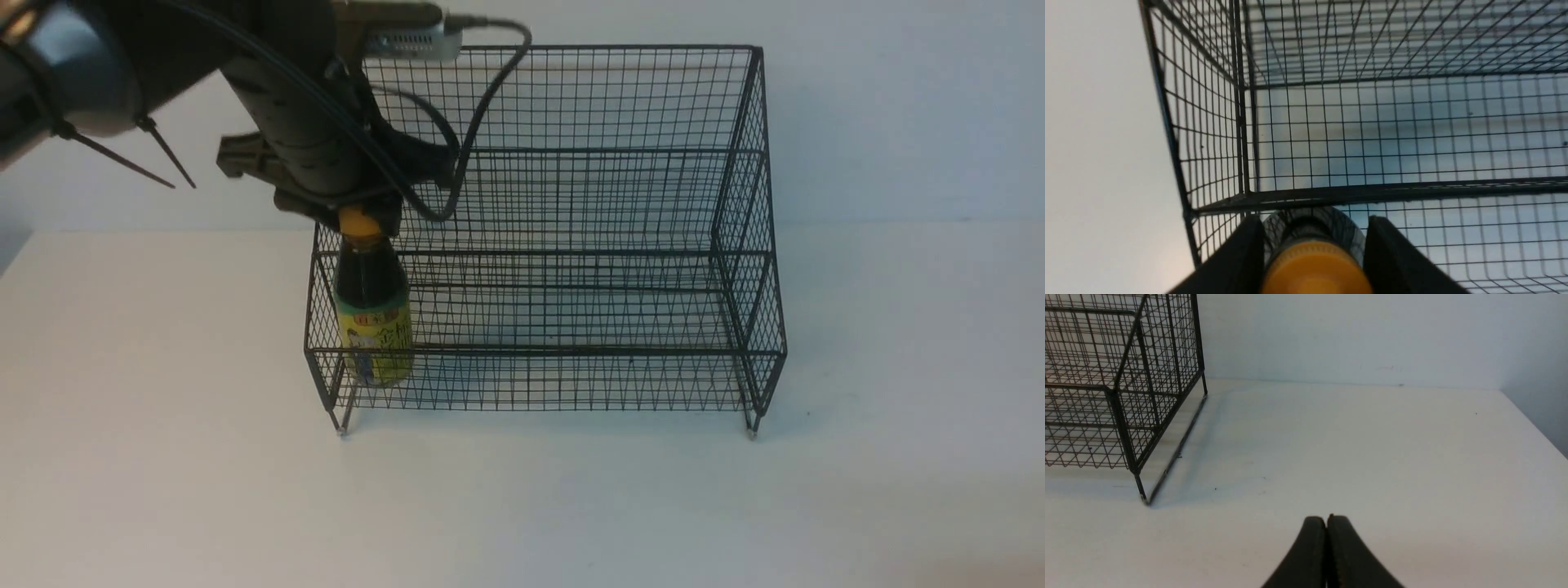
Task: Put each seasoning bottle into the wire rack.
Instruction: Use the left arm to put the condiment bottle back on the shelf
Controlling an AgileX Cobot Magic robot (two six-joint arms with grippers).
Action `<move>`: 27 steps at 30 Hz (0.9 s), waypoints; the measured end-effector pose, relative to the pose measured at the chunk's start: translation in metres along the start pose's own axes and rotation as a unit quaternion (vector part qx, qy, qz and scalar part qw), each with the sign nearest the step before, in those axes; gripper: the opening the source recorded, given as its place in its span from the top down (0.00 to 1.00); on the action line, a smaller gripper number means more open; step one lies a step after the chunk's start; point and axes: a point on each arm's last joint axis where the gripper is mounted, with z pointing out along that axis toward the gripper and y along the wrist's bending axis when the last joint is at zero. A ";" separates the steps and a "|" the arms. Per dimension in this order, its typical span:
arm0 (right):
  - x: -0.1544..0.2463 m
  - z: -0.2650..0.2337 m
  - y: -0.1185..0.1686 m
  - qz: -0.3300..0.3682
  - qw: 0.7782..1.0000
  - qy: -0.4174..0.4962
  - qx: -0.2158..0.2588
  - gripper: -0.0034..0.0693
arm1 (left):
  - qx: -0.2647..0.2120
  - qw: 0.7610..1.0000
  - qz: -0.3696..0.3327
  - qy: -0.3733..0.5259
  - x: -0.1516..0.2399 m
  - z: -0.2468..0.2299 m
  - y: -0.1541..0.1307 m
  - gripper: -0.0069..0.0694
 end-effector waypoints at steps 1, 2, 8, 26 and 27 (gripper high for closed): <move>0.000 0.000 0.000 0.000 1.000 0.000 0.000 0.97 | 0.000 1.000 0.001 -0.005 -0.001 0.004 0.000 0.53; 0.000 0.000 0.000 0.000 1.000 0.000 0.000 0.97 | -0.001 1.000 0.001 -0.004 0.000 0.002 0.001 0.53; 0.000 0.000 0.000 0.000 1.000 0.001 0.000 0.97 | 0.002 1.000 0.001 -0.006 0.000 0.002 0.000 0.53; 0.000 0.000 0.000 0.000 1.000 0.001 0.000 0.97 | 0.011 0.999 0.000 -0.040 -0.002 -0.022 0.002 0.33; 0.000 0.000 0.000 0.000 1.000 0.001 0.000 0.97 | 0.012 0.999 0.001 -0.052 -0.002 -0.030 0.003 0.27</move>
